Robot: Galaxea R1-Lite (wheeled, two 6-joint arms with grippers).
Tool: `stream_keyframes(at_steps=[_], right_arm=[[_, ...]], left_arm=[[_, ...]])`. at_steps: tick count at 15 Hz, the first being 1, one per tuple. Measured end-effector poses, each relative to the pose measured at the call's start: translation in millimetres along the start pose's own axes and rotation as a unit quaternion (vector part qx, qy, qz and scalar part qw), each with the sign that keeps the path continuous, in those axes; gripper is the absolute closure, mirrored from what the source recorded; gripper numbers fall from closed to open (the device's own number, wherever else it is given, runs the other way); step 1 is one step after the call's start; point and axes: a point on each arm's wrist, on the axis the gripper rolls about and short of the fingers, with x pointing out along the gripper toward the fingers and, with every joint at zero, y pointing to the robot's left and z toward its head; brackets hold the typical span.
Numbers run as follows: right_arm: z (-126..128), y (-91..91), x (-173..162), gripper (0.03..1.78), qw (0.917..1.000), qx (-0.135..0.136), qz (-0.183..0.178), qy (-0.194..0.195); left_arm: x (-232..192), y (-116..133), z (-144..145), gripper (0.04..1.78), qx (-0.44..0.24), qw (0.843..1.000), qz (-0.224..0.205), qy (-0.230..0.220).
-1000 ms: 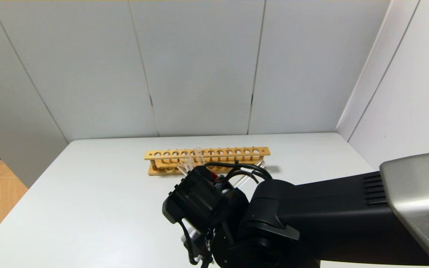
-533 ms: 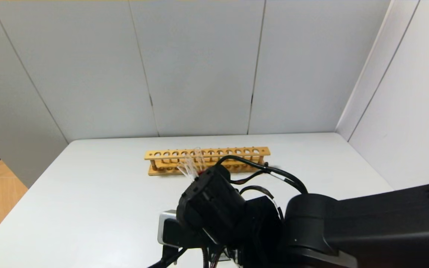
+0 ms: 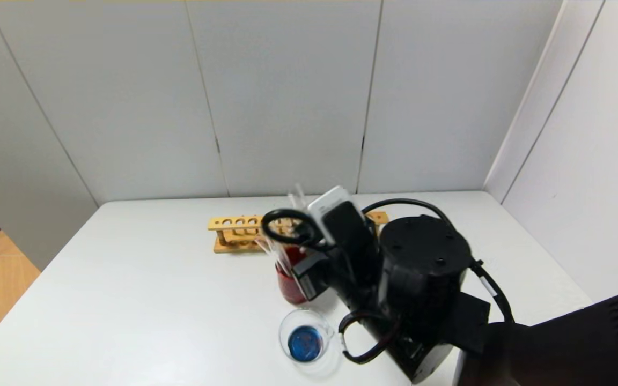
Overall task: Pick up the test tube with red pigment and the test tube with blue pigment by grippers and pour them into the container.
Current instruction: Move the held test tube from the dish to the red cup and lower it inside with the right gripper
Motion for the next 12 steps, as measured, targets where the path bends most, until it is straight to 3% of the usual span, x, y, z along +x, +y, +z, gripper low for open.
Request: stream_keyframes(at_steps=[3,7,8,12], right_arm=[[12.4,-28.6,4.1,1.49,0.9897,0.1,-0.064,-0.08],[5.8,-45.9,11.2,1.49,0.9693,0.209,-0.104,-0.079],[0.8,-46.3,13.7,1.49,0.9665,0.222,-0.105,-0.074],[-15.5,-35.6,31.1,1.49,0.9656,0.232,-0.101,-0.06]], left_arm=[[0.0,0.0,0.0,0.08,0.001,1.0,0.0,0.0],[0.0,0.0,0.0,0.08,0.0,1.0,0.0,0.0],[0.0,0.0,0.0,0.08,0.0,1.0,0.0,0.0],[0.0,0.0,0.0,0.08,0.0,1.0,0.0,0.0]])
